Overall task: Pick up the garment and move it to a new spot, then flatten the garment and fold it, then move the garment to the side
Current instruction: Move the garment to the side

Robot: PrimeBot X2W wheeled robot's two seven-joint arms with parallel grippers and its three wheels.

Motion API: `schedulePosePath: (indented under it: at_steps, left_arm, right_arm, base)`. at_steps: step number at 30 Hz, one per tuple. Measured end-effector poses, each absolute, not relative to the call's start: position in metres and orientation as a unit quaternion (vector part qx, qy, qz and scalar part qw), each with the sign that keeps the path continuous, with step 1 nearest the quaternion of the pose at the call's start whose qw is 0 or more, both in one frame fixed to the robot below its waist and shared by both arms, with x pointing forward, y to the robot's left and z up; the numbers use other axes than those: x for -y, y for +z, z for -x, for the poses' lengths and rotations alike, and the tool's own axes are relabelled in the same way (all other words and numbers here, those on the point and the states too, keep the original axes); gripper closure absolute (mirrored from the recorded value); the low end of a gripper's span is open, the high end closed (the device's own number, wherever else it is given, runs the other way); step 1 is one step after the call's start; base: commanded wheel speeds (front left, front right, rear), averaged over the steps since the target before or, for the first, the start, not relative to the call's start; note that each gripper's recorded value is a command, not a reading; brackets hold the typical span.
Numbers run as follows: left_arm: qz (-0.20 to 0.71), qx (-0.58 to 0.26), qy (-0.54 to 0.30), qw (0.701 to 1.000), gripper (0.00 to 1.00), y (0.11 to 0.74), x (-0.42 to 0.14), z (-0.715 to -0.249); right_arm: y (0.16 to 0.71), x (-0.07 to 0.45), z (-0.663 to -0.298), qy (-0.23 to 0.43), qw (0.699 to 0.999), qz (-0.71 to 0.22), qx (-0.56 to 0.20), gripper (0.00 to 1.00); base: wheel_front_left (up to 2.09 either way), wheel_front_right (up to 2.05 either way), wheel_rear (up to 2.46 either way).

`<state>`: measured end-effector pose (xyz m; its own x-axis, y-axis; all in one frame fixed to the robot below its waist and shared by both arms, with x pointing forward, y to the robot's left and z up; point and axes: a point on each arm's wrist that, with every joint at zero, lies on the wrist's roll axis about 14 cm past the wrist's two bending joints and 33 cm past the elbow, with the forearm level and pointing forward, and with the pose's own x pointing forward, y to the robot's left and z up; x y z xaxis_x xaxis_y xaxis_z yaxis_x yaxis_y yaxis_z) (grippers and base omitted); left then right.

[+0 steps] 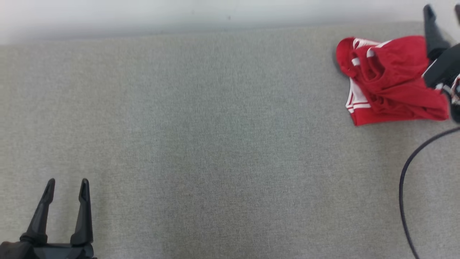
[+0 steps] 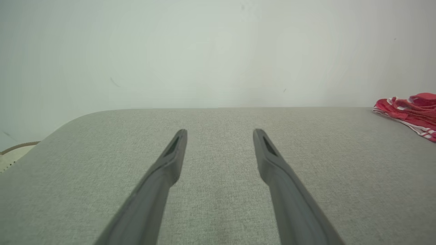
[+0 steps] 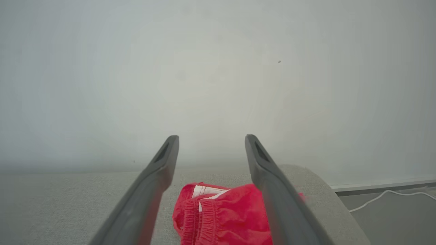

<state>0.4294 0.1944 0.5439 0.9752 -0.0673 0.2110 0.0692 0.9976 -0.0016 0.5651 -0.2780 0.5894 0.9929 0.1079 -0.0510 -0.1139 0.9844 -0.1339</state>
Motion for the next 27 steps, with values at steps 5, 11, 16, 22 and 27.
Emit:
schedulePosePath:
  at_steps: [5,11,16,22,27]
  left_arm:
    - [0.007,0.119,-0.022,0.993,0.00,0.555,-0.199,-0.414]
    - [0.008,0.131,-0.008,0.991,0.00,0.567,-0.206,-0.394]
    - [0.010,0.145,0.002,0.989,0.00,0.578,-0.213,-0.381]
    - [0.009,0.155,0.016,0.988,0.00,0.585,-0.222,-0.367]
    - [0.012,0.161,0.023,0.987,0.00,0.589,-0.224,-0.358]
  right_arm:
    - [0.583,0.258,-0.541,0.074,0.997,0.024,-0.011,0.00]
    - [0.604,0.235,-0.514,0.104,0.994,0.014,0.039,0.00]
    - [0.609,0.221,-0.488,0.111,0.991,-0.001,0.076,0.00]
    - [0.605,0.201,-0.457,0.116,0.987,-0.005,0.110,0.00]
    - [0.599,0.182,-0.431,0.119,0.984,-0.018,0.129,0.00]
  base:
    - [0.00,0.00,0.00]
    - [0.00,0.00,0.00]
    - [0.00,0.00,0.00]
    - [0.00,0.00,0.00]
    - [0.00,0.00,0.00]
